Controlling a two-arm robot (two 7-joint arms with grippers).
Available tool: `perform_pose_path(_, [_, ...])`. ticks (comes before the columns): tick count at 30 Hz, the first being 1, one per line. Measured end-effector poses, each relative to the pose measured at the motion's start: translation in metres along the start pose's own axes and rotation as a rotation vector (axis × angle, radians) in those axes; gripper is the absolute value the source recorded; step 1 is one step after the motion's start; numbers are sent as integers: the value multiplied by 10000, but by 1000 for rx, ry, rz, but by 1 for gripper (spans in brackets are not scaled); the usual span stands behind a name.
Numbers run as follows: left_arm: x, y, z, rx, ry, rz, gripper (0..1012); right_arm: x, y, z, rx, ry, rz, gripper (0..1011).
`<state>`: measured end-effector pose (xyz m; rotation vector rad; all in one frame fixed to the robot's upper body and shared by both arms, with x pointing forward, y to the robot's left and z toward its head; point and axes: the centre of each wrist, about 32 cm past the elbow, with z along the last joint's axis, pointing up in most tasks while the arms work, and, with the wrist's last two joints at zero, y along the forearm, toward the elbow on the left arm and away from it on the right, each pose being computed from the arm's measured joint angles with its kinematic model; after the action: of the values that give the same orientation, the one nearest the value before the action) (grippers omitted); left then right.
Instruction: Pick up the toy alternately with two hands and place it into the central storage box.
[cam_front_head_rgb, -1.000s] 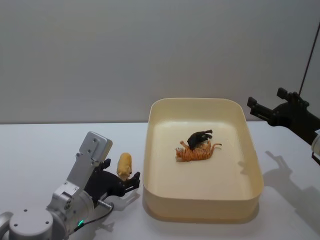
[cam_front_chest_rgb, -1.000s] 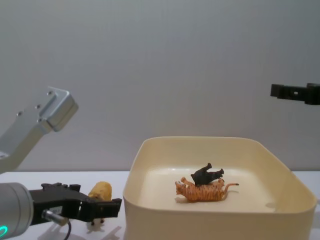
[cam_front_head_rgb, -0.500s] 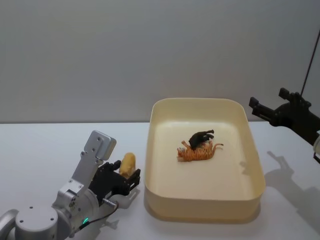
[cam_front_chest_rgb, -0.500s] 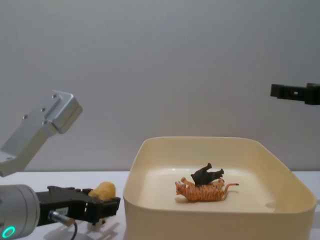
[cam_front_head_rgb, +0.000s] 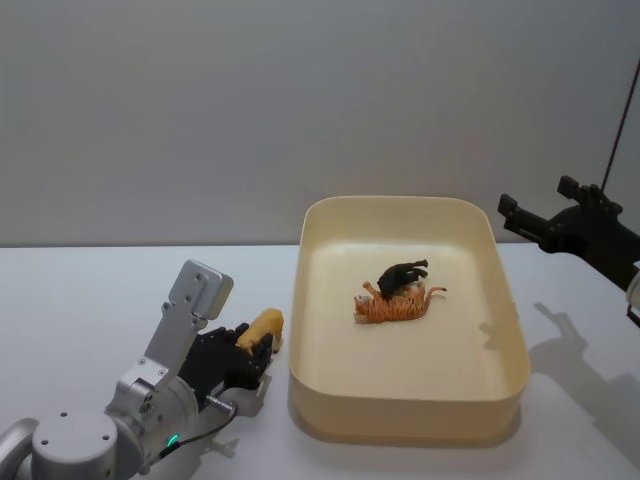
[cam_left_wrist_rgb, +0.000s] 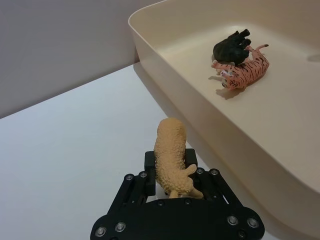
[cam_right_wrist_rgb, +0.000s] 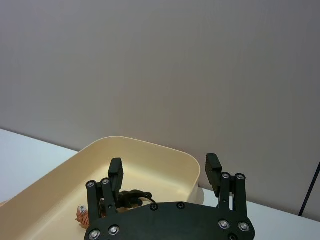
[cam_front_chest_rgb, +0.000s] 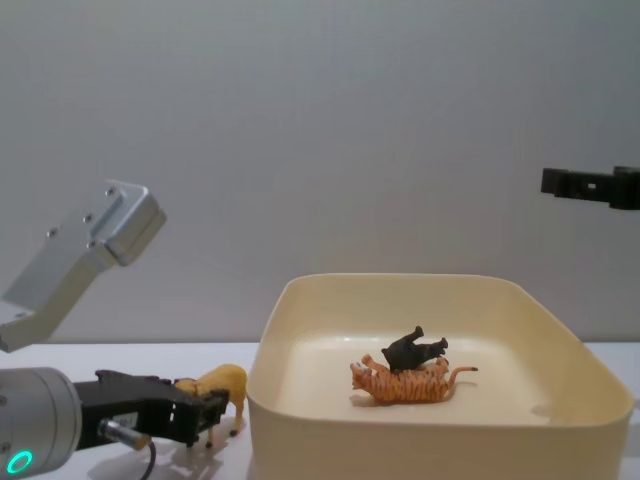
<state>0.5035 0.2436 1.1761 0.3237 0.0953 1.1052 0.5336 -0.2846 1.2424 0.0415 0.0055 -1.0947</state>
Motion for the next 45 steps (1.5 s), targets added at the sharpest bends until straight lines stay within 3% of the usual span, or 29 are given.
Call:
perform_pose_path(7, [-33, 52, 45, -12, -14, 50, 318, 0, 0, 0, 0, 0, 0, 1001])
perform_pose_path(14, [-87, 146, 136, -40, -32, 133, 318, 0, 0, 0, 0, 0, 0, 1001])
perform_pose_path(18, [-121, 218, 219, -71, -48, 176, 318, 0, 0, 0, 0, 0, 0, 1001])
perform_pose_path(24, [-153, 293, 336, -118, -73, 196, 318, 0, 0, 0, 0, 0, 0, 1001])
perform_pose_path(34, [-192, 344, 546, -213, -117, 156, 318, 0, 0, 0, 0, 0, 0, 1001])
perform_pose_path(45, [-208, 250, 767, -302, -149, 32, 318, 0, 0, 0, 0, 0, 0, 1001])
